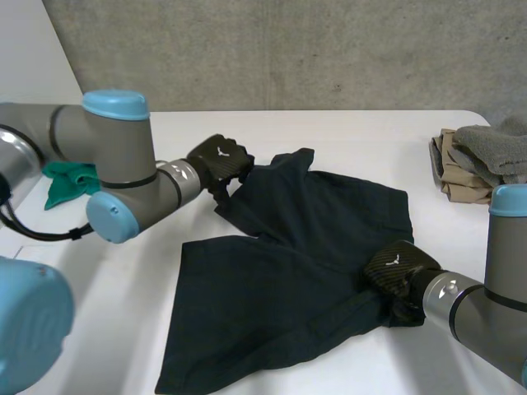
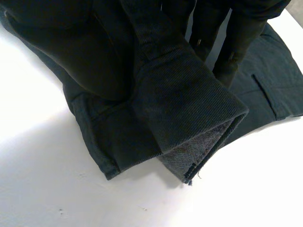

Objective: Fold the laundry.

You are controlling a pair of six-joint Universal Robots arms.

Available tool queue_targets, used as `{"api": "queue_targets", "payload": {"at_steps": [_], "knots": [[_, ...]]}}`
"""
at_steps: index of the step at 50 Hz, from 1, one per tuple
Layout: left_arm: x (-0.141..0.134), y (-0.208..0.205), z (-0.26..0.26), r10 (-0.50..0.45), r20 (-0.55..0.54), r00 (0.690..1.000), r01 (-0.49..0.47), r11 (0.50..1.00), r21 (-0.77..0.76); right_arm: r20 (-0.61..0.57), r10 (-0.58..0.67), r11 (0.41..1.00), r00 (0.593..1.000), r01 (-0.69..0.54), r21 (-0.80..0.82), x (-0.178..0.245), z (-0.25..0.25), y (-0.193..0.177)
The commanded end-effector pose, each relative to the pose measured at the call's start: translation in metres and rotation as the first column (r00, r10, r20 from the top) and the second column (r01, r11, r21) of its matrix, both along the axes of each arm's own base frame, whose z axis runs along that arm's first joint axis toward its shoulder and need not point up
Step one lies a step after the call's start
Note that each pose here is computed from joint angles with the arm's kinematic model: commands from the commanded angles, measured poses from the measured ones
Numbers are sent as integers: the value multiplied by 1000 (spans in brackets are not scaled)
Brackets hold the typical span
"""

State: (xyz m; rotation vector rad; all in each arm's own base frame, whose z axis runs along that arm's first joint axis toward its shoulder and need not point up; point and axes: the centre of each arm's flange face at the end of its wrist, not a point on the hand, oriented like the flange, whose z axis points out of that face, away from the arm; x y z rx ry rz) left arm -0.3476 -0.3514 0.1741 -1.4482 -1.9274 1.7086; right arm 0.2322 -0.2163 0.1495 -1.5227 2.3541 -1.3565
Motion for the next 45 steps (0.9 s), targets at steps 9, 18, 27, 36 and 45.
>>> {"api": "queue_targets", "payload": {"at_steps": [9, 18, 27, 36, 45], "knots": [[-10, -6, -43, -62, 143, 988, 64, 998, -11, -12, -37, 999, 999, 37, -9, -6, -6, -1], [-13, -5, -49, -10, 200, 980, 22, 998, -56, -10, -38, 999, 999, 37, -17, -5, -4, 0], [12, -14, -40, 307, 333, 892, -267, 950, -159, -13, -3, 1000, 1000, 3, -17, 0, 0, 11], [22, 13, -38, 417, 478, 773, -389, 907, -161, -17, 52, 999, 998, -52, -15, 9, 8, 29], [11, 17, -15, 431, 351, 831, -397, 902, -169, -33, 55, 998, 998, -55, -8, 9, 9, 31]]}}
